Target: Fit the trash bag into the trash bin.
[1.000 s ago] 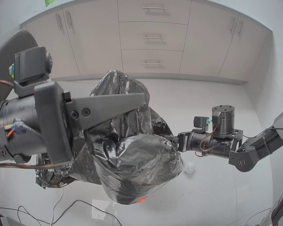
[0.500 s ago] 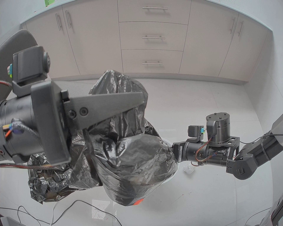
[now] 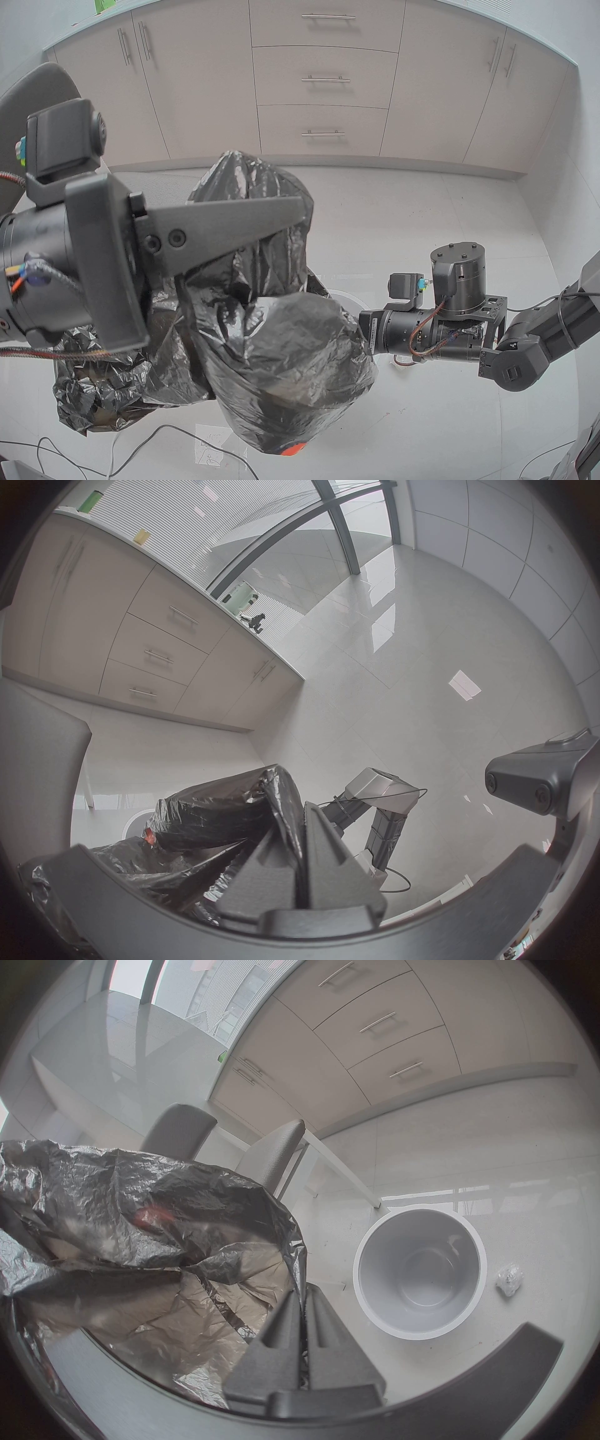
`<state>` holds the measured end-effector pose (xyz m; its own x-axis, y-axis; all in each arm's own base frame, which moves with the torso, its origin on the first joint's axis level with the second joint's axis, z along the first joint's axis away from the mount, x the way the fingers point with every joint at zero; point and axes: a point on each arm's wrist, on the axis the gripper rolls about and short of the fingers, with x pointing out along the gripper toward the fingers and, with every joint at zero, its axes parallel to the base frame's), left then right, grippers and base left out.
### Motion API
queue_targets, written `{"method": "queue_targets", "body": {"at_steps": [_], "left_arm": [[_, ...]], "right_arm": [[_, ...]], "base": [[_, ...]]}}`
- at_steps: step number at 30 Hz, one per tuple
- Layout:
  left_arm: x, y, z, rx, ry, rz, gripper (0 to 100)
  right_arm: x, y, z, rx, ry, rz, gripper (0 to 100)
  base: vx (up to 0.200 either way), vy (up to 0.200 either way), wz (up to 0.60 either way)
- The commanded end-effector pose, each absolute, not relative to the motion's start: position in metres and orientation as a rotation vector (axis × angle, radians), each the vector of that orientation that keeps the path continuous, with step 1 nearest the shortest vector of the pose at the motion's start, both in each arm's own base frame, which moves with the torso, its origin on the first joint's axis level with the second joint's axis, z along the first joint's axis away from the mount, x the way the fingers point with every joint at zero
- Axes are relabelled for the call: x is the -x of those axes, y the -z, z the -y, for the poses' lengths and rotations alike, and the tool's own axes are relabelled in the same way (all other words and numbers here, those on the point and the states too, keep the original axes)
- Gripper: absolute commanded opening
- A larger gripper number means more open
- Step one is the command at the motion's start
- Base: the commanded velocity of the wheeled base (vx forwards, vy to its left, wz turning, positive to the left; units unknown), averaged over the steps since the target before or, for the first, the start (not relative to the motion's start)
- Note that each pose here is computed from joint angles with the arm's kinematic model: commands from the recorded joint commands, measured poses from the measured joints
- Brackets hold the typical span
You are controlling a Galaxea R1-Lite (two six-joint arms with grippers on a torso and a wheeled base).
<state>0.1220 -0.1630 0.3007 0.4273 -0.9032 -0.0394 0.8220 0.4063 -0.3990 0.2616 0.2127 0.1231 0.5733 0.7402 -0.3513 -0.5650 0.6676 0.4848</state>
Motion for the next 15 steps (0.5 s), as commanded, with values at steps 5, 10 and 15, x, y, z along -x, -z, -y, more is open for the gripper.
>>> {"method": "queue_targets", "body": {"at_steps": [5,10,15], "left_arm": [[-0.121,-0.302,0.162,0.346,1.105,-0.261,0],[-0.122,-0.301,0.162,0.346,1.101,-0.262,0],[-0.123,-0.299,0.161,0.343,1.093,-0.266,0]], "right_arm": [[-0.258,-0.122,-0.212,-0.358,-0.782,-0.587,0],[-0.254,-0.126,-0.205,-0.363,-0.774,-0.579,0],[-0.251,-0.132,-0.196,-0.365,-0.752,-0.564,0]], "base": [[0.0,0.0,0.0],[0.0,0.0,0.0],[0.0,0.0,0.0]]}}
